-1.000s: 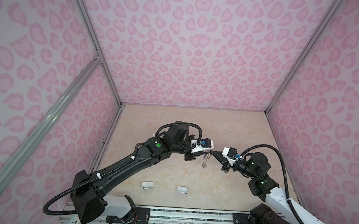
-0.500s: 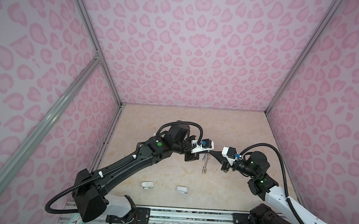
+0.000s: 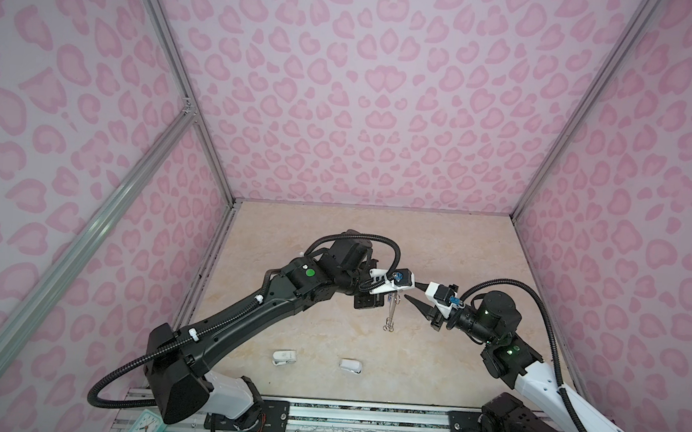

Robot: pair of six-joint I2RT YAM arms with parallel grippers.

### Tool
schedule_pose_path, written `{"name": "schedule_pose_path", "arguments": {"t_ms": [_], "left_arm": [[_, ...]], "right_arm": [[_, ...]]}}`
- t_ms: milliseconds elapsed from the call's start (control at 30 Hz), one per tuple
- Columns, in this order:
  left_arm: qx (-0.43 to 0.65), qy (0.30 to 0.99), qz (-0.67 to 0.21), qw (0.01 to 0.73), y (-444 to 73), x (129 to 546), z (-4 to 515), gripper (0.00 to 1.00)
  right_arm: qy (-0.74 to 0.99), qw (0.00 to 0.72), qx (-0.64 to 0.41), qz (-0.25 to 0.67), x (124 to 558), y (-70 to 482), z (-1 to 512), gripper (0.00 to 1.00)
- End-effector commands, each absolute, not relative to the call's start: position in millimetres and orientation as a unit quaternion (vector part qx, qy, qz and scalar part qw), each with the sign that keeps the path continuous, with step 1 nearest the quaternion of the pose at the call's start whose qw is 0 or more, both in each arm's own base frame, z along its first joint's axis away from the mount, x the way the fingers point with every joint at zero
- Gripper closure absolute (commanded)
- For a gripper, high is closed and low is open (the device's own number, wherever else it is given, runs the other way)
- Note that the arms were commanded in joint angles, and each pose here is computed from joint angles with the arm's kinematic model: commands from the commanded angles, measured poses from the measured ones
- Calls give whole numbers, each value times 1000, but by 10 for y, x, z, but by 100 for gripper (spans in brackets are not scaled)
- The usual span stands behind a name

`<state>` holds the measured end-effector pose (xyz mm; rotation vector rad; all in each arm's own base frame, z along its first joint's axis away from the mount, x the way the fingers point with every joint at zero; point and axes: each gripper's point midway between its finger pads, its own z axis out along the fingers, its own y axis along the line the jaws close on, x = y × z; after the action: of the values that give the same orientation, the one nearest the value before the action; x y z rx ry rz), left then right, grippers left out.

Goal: Put the keys on the keyring

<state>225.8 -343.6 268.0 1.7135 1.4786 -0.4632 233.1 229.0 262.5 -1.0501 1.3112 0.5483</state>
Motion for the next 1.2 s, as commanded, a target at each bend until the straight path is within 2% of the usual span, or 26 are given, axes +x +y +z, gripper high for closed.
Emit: {"name": "schedule_pose_path", "arguments": {"t_ms": [0, 467, 833, 1167], "left_arm": [[692, 586, -150, 393, -3394, 2289, 2664, 97], [718, 564, -140, 383, -3465, 2187, 2676, 97], [730, 542, -152, 388, -3480, 2105, 2710, 97], [731, 522, -167, 406, -3517, 2050, 2765, 96]], "right_arm": [[564, 636, -464, 251, 2303, 2334, 2680, 67], [557, 624, -469, 284, 2241, 2456, 2657, 77], [557, 618, -471, 294, 2220, 2499, 2619, 92], [554, 611, -471, 313, 2170, 2521, 2600, 100]]}}
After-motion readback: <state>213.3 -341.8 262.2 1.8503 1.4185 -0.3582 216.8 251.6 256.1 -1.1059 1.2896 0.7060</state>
